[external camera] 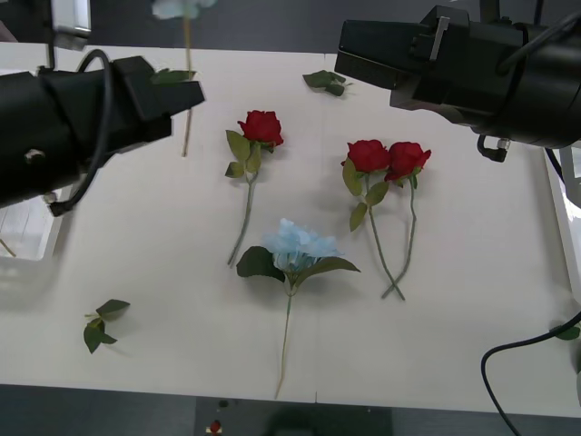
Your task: Put the red flowers into the right box and the blue flowers into the left box
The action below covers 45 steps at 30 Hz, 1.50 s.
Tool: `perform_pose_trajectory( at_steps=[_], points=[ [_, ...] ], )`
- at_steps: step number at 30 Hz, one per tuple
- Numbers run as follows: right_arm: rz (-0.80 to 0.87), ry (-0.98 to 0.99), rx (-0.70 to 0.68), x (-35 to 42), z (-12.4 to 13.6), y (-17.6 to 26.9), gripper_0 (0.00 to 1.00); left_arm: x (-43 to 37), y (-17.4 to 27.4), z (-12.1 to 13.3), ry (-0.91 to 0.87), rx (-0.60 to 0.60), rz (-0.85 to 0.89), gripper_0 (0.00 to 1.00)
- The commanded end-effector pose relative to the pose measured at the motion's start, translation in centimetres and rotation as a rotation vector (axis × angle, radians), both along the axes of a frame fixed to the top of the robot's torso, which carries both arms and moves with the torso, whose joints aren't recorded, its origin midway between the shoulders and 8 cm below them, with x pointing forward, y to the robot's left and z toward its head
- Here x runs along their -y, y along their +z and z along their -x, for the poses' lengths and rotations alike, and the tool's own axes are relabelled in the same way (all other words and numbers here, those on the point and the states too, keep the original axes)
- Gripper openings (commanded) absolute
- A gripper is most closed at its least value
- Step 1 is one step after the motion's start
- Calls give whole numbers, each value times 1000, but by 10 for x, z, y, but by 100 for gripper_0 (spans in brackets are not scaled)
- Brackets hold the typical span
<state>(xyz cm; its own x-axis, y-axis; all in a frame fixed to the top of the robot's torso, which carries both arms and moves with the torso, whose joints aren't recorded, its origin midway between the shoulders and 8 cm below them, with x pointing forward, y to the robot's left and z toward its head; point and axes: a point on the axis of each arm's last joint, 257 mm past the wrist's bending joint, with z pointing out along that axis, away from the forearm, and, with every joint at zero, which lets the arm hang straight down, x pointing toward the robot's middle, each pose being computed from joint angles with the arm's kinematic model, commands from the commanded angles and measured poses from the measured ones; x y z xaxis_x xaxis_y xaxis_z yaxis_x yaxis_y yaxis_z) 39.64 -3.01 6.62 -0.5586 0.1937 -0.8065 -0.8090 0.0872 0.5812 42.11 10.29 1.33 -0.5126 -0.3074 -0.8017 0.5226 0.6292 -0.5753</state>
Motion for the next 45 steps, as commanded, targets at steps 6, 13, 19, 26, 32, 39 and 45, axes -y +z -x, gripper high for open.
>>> perform_pose_trajectory(
  at_steps=[6, 13, 19, 26, 32, 39, 45],
  points=[
    [-1, 3, -11, 0, 2, 3, 100, -105, -23, 2, 210, -58, -130, 0],
    [104, -78, 16, 25, -12, -11, 100, -206, -34, 10, 420, -112, -231, 0],
    [207, -155, 0, 48, -27, -35, 100, -274, -57, 25, 556, -181, -312, 0],
    [307, -258, -105, 82, -44, -72, 100, -363, -97, 41, 727, -250, -495, 0],
    [396, -395, -243, 119, -62, -109, 100, -422, -138, 55, 819, -332, -608, 0],
    [536, -546, -397, 159, -76, -154, 100, -449, -185, 73, 823, -425, -732, 0],
    [653, -669, -508, 185, -82, -191, 100, -463, -207, 84, 827, -473, -776, 1]
  ],
)
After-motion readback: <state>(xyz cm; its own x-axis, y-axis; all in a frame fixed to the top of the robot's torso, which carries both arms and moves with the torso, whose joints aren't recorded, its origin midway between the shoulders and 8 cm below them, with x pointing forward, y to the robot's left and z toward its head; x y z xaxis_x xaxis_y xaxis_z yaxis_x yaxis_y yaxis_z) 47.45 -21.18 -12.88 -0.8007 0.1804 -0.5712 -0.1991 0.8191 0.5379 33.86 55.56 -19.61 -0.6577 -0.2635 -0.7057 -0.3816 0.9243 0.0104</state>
